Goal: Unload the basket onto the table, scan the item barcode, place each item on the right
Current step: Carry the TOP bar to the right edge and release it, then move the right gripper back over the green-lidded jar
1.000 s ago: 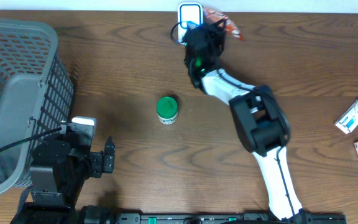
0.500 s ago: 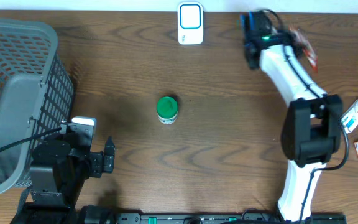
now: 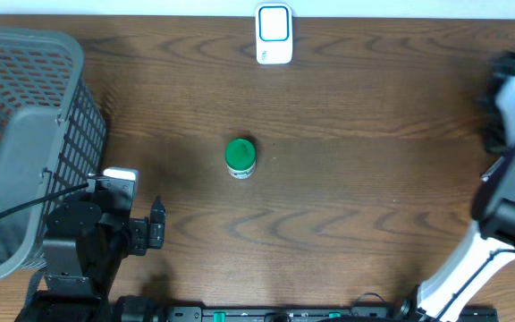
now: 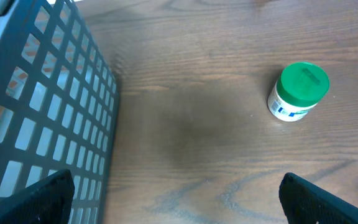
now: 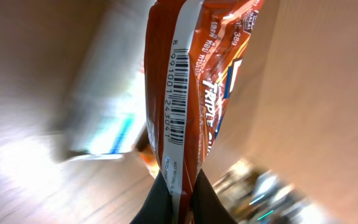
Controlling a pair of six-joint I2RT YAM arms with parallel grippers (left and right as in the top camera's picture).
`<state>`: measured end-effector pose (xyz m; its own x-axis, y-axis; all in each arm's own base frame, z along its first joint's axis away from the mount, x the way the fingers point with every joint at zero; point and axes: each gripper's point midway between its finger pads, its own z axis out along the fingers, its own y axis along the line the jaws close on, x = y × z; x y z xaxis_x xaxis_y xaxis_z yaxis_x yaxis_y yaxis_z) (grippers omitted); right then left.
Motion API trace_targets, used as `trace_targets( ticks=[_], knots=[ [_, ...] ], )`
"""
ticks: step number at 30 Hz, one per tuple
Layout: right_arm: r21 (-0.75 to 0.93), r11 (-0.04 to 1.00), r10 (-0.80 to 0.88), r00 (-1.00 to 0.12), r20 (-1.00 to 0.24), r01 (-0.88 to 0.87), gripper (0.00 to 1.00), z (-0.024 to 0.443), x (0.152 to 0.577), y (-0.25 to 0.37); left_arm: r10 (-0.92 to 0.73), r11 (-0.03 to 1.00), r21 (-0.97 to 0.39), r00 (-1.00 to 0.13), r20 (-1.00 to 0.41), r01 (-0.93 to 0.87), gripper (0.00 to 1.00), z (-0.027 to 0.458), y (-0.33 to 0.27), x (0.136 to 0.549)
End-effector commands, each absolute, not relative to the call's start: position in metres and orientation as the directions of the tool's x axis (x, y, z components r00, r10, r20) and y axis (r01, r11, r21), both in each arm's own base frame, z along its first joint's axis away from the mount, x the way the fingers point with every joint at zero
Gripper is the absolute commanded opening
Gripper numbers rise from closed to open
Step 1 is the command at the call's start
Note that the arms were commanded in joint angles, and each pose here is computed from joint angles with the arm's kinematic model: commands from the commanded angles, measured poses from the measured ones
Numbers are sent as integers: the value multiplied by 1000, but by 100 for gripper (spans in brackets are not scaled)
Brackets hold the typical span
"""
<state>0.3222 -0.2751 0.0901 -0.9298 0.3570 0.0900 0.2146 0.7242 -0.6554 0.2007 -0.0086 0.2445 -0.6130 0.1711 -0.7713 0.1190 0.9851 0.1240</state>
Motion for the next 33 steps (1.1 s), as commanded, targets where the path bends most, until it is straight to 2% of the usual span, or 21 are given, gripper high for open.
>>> trace_targets(
  ticks=[1, 2, 5, 6, 7, 8, 9, 14, 17, 20, 22, 24, 26, 27, 29, 31, 33],
  knots=[
    [-518, 695, 581, -814, -5, 499, 15, 74, 298, -290, 181, 983, 128, -598, -781, 129, 99, 250, -10, 200],
    [-461, 701, 611, -792, -6, 544, 34, 69, 294, -293, 181, 983, 128, -598, -781, 129, 99, 250, -10, 200],
    [-252, 716, 671, -742, -14, 651, 45, 62, 299, -289, 181, 983, 128, -598, -781, 129, 99, 250, -10, 200],
    [-185, 717, 681, -732, -19, 672, 52, 63, 304, -286, 181, 983, 128, -598, -781, 129, 99, 250, -10, 200],
    [-123, 719, 687, -727, -24, 684, 64, 67, 311, -282, 181, 983, 128, -598, -781, 129, 99, 250, -10, 200],
    [-68, 722, 688, -725, -33, 688, 92, 72, 320, -277, 181, 983, 128, -598, -781, 129, 99, 250, -10, 200],
    [-20, 728, 684, -728, -43, 685, 99, 80, 329, -271, 181, 983, 128, -598, -781, 129, 99, 250, -10, 200],
    [93, 795, 606, -790, -91, 599, 99, 119, 375, -228, 181, 983, 128, -598, -781, 129, 99, 250, -10, 200],
    [196, 848, 514, -853, -84, 492, 99, 134, 406, -166, 181, 983, 128, -598, -781, 129, 99, 250, -10, 200],
    [260, 857, 470, -882, -36, 446, 99, 136, 423, -98, 181, 983, 128, -598, -781, 129, 99, 250, -10, 200],
    [252, 791, 563, -824, 57, 558, 99, 134, 422, -56, 181, 983, 128, -598, -781, 129, 99, 250, -10, 200],
    [270, 661, 675, -712, 193, 700, 99, 136, 419, -7, 181, 983, 128, -598, -781, 129, 99, 250, -10, 200],
    [346, 596, 653, -688, 316, 724, 99, 147, 420, 54, 181, 983, 128, -598, -781, 129, 99, 250, -10, 200],
    [422, 606, 593, -736, 326, 674, 99, 153, 426, 83, 181, 983, 128, -598, -781, 129, 99, 250, -10, 200],
    [524, 647, 486, -829, 277, 554, 81, 161, 436, 133, 181, 983, 128, -598, -781, 129, 99, 250, -10, 200],
    [474, 645, 528, -798, 291, 599, 81, 157, 432, 164, 181, 983, 128, -598, -781, 129, 99, 250, -10, 200],
    [363, 602, 635, -702, 322, 711, 87, 149, 420, 185, 181, 983, 128, -598, -781, 129, 99, 250, -10, 200]
  ],
)
